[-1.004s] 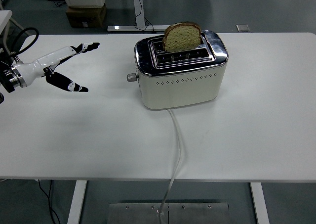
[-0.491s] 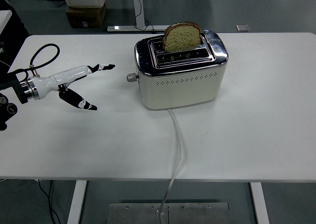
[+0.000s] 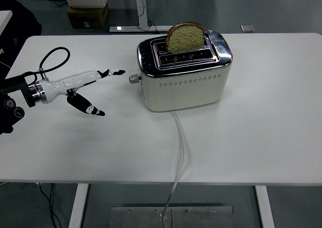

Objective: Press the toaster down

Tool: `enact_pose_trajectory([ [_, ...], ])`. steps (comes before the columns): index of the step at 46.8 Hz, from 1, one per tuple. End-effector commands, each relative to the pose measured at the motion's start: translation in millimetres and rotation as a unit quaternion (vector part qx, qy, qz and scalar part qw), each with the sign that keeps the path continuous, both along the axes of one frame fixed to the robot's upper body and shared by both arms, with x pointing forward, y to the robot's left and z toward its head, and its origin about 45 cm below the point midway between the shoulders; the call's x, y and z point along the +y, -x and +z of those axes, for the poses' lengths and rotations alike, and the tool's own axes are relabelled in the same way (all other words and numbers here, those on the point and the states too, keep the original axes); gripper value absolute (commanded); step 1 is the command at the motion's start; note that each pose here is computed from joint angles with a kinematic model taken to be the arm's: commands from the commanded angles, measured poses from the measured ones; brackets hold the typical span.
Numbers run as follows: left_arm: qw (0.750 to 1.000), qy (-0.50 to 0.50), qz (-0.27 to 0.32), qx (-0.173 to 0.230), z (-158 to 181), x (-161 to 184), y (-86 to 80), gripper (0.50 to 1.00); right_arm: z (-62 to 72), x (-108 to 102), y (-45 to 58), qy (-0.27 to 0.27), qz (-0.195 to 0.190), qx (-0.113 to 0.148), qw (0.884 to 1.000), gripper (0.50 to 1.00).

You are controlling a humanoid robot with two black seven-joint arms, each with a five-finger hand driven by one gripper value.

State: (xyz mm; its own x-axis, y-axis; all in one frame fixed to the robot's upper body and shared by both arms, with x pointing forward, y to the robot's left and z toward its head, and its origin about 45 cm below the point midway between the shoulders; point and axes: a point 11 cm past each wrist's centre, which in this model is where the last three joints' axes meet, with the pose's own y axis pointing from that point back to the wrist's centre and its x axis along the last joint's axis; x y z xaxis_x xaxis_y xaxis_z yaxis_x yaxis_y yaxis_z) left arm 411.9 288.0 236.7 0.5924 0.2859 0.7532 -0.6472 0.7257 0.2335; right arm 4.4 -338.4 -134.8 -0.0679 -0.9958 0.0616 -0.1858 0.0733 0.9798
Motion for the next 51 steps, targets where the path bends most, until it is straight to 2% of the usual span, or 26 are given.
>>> enact_pose_trajectory([
  [1,1.0,0.001,0.0,0.001,-1.0,-1.1,-0.3,1.0,0.0,0.0,0.0,0.0,0.0,0.0,1.0,1.0],
  [51,1.0,0.005,-0.002,0.021,-23.1,-18.7,-3.9,1.0,0.0,0.1,0.1,0.0,0.001,0.0,1.0,1.0],
])
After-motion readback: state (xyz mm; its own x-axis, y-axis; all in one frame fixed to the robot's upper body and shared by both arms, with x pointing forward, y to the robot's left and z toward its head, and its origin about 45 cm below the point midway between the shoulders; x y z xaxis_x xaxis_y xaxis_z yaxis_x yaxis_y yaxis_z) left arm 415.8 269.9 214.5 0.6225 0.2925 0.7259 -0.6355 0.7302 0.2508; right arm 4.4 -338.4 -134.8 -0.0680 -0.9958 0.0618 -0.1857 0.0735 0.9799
